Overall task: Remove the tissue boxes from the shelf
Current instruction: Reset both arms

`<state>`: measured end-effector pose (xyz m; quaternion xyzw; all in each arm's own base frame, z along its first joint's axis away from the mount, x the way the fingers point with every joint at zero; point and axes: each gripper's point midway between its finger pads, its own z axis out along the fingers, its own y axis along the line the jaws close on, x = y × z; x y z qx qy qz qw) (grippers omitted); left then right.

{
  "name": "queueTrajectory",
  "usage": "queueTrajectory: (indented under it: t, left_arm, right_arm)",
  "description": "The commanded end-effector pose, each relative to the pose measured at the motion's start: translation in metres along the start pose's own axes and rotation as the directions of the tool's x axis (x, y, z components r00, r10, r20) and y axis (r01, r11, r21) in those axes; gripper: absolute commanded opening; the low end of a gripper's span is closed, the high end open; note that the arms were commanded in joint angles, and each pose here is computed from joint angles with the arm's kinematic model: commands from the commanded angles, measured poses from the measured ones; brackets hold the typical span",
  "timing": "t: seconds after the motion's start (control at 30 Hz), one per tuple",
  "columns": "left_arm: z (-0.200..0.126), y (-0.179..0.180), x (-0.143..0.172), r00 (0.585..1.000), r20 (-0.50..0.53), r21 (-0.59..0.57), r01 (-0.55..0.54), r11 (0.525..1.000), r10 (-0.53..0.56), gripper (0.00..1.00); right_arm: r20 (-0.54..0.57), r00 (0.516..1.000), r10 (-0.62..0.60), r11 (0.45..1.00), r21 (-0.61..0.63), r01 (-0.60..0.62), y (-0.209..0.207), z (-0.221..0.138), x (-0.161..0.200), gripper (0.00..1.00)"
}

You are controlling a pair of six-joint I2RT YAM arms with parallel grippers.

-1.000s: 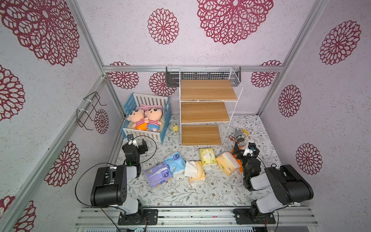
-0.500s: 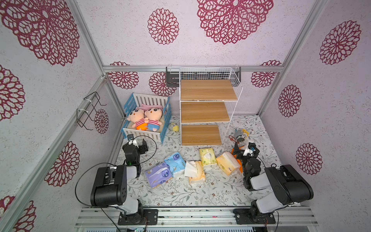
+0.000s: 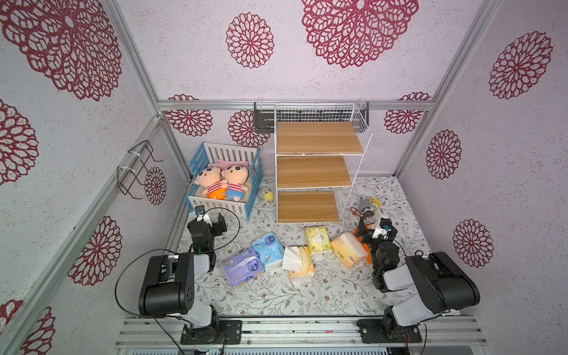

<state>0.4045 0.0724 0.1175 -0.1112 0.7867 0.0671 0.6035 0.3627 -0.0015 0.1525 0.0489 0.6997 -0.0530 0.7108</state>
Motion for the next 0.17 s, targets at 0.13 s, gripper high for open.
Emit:
queueTrajectory:
  t: [0.13]
  left_arm:
    - [0.0007,0.0011,-0.0022,1.000,0.002,0.008,0.009,1.000,-0.009,0.97]
  right_arm:
    - [0.033,0.999,-0.004,1.000,0.001,0.004,-0.0009,0.0018,-0.0094,0.99]
